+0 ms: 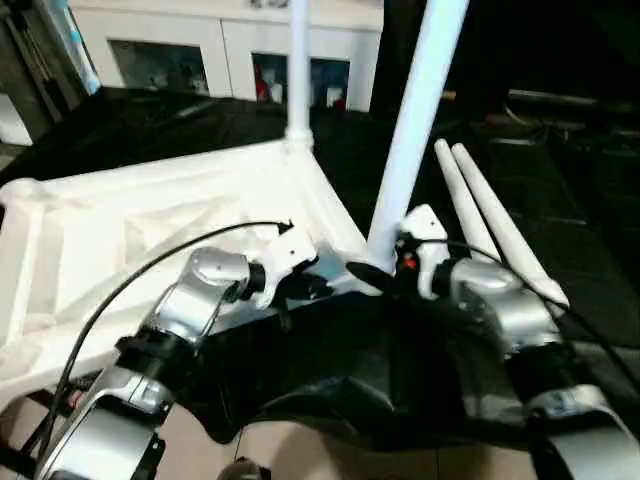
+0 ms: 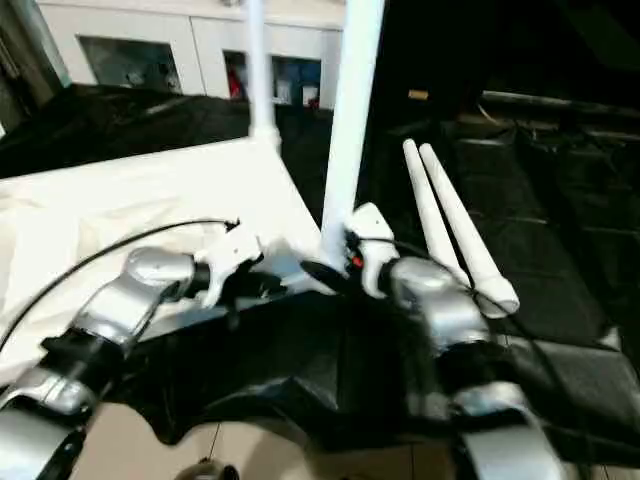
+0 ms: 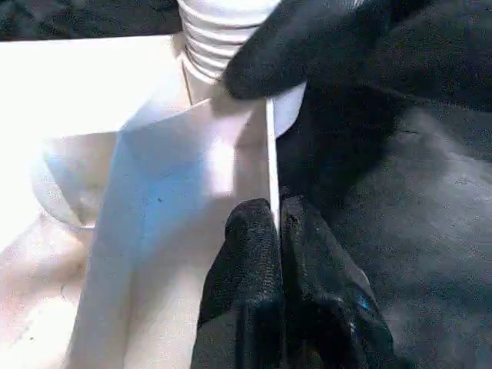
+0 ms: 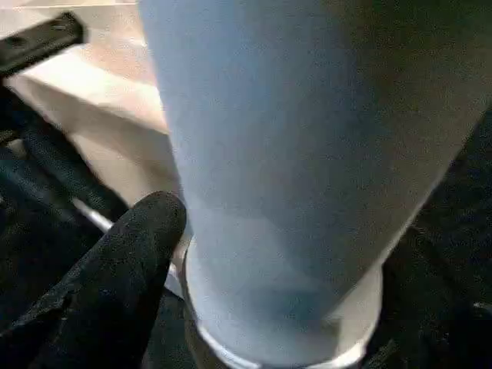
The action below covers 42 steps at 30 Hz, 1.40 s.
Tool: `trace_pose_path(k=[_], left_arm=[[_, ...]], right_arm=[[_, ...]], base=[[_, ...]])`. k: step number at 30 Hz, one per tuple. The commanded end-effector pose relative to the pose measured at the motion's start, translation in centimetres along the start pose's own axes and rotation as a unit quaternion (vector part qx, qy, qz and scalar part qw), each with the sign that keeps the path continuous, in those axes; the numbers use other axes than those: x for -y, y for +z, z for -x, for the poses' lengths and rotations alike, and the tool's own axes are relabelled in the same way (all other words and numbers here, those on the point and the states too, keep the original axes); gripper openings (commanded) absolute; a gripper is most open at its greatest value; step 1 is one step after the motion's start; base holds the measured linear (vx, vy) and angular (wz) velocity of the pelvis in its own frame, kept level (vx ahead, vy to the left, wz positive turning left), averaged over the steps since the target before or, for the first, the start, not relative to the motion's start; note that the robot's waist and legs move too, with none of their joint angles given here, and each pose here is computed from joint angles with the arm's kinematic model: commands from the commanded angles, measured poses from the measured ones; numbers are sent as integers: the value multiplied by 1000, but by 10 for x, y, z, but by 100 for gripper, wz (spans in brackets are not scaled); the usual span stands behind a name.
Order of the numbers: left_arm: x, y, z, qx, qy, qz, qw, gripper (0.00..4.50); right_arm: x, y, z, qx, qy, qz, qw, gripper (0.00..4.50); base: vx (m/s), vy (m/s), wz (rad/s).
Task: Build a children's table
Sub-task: Rotate leg to tighten
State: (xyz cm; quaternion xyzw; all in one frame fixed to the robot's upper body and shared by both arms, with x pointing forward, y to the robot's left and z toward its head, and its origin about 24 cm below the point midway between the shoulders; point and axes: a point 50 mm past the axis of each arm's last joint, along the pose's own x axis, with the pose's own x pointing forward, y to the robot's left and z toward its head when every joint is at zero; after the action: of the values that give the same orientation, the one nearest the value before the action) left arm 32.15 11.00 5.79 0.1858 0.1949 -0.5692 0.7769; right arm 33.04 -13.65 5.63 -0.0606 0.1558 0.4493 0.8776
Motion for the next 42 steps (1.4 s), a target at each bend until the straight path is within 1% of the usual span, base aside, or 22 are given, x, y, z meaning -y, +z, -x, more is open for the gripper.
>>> trace_pose_path(k=[1, 5, 8, 11, 12, 15, 17, 20, 22, 25, 27, 29, 30, 31, 33, 34, 35, 36, 38, 40, 41, 42], left_arm=[[9, 14, -4, 27, -45, -45, 998, 0], [11, 10, 3, 22, -72, -47, 996, 0], [15, 5, 6, 7, -93, -50, 994, 0], [16, 2, 6, 4, -92, -50, 994, 0], [16, 2, 6, 3, -92, -50, 994, 0], [16, 0, 7, 0, -91, -50, 995, 0], [16, 0, 7, -1, -91, -50, 995, 0], [16, -1, 9, -1, -90, -49, 995, 0], [15, -1, 9, -1, -89, -49, 995, 0], [14, 1, 8, 4, -83, -47, 995, 0], [14, 4, 6, 23, -77, -40, 996, 0], [10, 10, 1, 47, -56, -14, 997, 0], [9, 11, 0, 50, -50, -11, 997, 0], [5, 15, -5, 52, -25, 0, 998, 0], [-1, 17, -12, 45, 9, 12, 999, 0], [-3, 19, -16, 46, 26, 15, 999, 0], [-8, 26, -27, 53, 60, 40, 996, 0], [-8, 26, -27, 53, 60, 40, 996, 0], [-10, 32, -38, 48, 92, 50, 993, 0], [-10, 33, -40, 45, 98, 51, 993, 0], [-9, 36, -46, 38, 101, 38, 993, 0], [-9, 36, -46, 38, 101, 38, 993, 0]], right_arm=[[-3, 7, 4, 2, 31, 21, 999, 389], [-4, 7, 16, -3, 65, 20, 998, 389], [-10, 2, 20, -25, 94, 38, 995, 389], [-11, -1, 20, -34, 98, 39, 994, 389], [-12, -1, 20, -35, 99, 40, 994, 363], [-15, -4, 19, -43, 108, 43, 992, 363], [-16, -4, 19, -42, 109, 40, 992, 334], [-17, -3, 18, -40, 111, 37, 992, 317], [-17, -3, 18, -39, 112, 36, 992, 285], [-19, -6, 17, -36, 113, 29, 993, 280], [-21, -8, 15, -30, 104, 18, 994, 276], [-20, -13, 9, -29, 74, 6, 997, 275], [-19, -13, 8, -29, 65, 3, 997, 275], [-16, -18, 1, -29, 18, -14, 999, 275], [-10, -21, -9, -26, -52, -41, 997, 275], [-7, -23, -14, -24, -88, -62, 994, 275], [-2, -24, -23, -20, -148, -102, 984, 274], [-2, -24, -23, -20, -148, -102, 984, 274], [-2, -22, -33, -17, -194, -126, 973, 274], [-2, -21, -35, -17, -203, -129, 971, 274], [-6, -16, -46, -8, -224, -131, 966, 274], [-6, -16, -46, -8, -224, -131, 966, 274]], base=[[0, 0, 0], [0, 0, 0], [0, 0, 0], [0, 0, 0], [0, 0, 0], [0, 0, 0], [0, 0, 0], [0, 0, 0], [0, 0, 0], [0, 0, 0], [0, 0, 0], [0, 0, 0], [0, 0, 0], [0, 0, 0], [0, 0, 0], [0, 0, 0], [0, 0, 0], [0, 0, 0], [0, 0, 0], [0, 0, 0], [0, 0, 0], [0, 0, 0]])
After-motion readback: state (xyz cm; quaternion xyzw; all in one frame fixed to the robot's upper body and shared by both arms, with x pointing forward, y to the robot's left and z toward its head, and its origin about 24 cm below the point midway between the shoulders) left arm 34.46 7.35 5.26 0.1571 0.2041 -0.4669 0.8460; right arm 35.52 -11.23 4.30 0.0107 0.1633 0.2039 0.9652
